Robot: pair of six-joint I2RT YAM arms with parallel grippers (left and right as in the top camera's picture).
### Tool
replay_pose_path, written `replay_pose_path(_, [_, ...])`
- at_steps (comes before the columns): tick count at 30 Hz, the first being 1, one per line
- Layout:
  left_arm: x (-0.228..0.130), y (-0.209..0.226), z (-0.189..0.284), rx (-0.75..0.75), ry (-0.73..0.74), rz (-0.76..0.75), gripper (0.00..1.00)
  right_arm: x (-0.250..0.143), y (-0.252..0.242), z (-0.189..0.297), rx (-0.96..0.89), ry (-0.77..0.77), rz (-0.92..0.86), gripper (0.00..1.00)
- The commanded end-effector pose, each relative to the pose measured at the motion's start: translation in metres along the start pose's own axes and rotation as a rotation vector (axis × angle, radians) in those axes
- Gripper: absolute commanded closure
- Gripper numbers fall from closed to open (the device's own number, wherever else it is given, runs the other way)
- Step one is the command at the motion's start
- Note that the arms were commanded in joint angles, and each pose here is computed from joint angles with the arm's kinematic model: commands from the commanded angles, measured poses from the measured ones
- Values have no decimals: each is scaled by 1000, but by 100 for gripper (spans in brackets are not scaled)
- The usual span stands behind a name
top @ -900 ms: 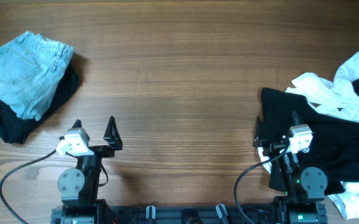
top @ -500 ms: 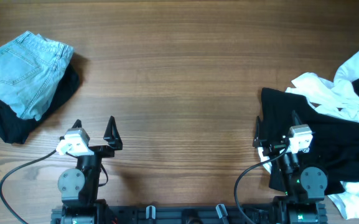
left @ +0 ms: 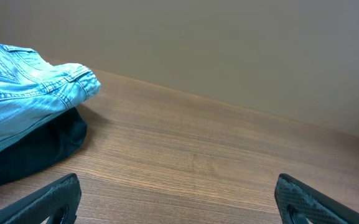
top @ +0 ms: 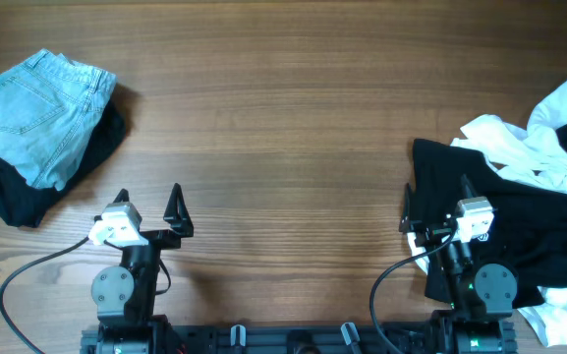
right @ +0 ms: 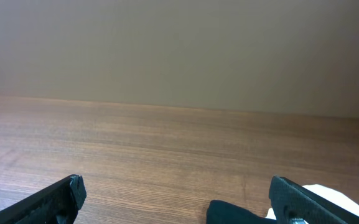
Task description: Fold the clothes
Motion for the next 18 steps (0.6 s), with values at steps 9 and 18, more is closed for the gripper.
replay_pose_path(9, [-2, 2, 0, 12, 2, 2, 0, 0, -5, 0, -35, 1, 10, 1])
replay_pose_path(18, [0, -1, 1, -2, 3, 3, 0, -3, -13, 2, -84, 78, -84, 0])
Point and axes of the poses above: each gripper's point midway between its finger pads, its own z axis back along the fingers, its own y axis along the line the jaws close on, x = y × z, the point moved 3 cm from there along z, back along the fingers, and after that the axes turned 7 degrees about z, right-handed, at the moved point
